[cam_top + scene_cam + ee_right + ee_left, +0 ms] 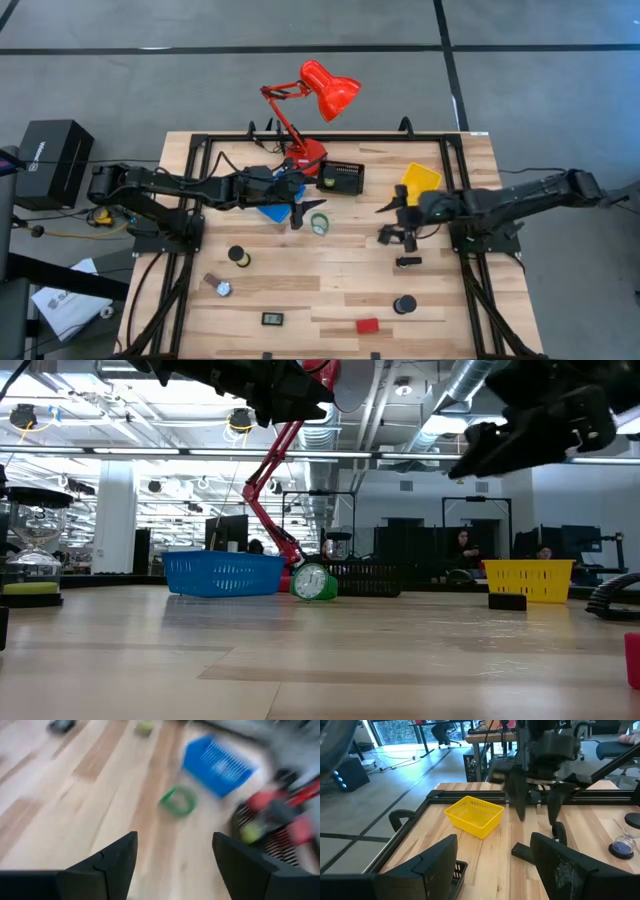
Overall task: Pick & Place Office items
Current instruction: Put the top right black digital timer into the yellow bin, then put the green watch into the blue bin
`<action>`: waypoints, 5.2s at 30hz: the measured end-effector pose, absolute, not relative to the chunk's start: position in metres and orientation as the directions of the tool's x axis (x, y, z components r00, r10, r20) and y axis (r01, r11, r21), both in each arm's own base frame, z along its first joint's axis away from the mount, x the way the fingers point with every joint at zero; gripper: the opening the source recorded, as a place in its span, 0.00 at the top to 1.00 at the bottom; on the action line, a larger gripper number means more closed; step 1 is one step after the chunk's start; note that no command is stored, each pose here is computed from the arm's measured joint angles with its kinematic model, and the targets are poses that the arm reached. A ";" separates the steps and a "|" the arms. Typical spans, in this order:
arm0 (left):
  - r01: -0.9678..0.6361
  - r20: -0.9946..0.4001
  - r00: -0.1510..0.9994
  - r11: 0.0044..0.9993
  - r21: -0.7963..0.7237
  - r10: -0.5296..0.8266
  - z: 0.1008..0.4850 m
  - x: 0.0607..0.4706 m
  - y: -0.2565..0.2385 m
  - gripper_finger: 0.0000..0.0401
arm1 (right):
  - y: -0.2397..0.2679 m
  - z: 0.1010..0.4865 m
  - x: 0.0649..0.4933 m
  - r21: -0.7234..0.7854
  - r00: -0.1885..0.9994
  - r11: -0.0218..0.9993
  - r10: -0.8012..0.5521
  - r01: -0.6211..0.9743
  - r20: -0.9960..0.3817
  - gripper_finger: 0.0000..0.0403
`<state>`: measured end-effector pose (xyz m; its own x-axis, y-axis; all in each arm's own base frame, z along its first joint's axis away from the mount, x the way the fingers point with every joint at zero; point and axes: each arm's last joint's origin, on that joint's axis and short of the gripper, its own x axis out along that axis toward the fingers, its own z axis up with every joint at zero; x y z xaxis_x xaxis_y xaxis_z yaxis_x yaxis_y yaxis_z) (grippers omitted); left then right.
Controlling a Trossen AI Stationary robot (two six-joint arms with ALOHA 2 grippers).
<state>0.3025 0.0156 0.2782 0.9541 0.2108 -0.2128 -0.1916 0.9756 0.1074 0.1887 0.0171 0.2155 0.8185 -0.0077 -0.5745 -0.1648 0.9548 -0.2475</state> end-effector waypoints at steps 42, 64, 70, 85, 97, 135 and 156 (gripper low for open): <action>-0.182 -0.217 0.955 0.978 0.101 0.200 0.278 0.303 0.012 0.39 | 0.024 0.162 0.260 -0.093 0.085 0.689 -0.045 -0.719 -0.995 0.38; -0.165 -0.217 0.959 0.981 0.104 0.184 0.278 0.303 0.007 0.39 | 0.020 0.138 0.250 -0.117 0.112 0.619 -0.046 -0.777 -0.993 0.42; -0.165 -0.215 0.959 0.981 0.104 0.184 0.278 0.303 0.007 0.39 | 0.018 0.139 0.251 -0.113 0.123 0.693 -0.036 -0.712 -0.992 0.57; -0.165 -0.213 0.960 0.981 0.104 0.184 0.278 0.303 0.007 0.39 | 0.005 0.152 0.241 -0.172 0.101 0.865 -0.141 -0.472 -0.985 0.63; -0.166 -0.205 0.961 0.981 0.102 0.184 0.279 0.303 0.007 0.39 | -0.033 0.238 0.207 -0.414 0.203 0.899 -0.384 -0.141 -0.901 0.61; -0.165 -0.202 0.962 0.981 0.105 0.184 0.279 0.303 0.007 0.39 | -0.162 0.151 0.167 -0.144 -0.151 0.828 -0.073 0.542 -0.986 0.58; -0.165 -0.202 0.962 0.981 0.105 0.183 0.279 0.303 0.007 0.39 | -0.135 0.221 0.161 -0.105 -0.079 0.819 -0.073 0.564 -0.994 0.59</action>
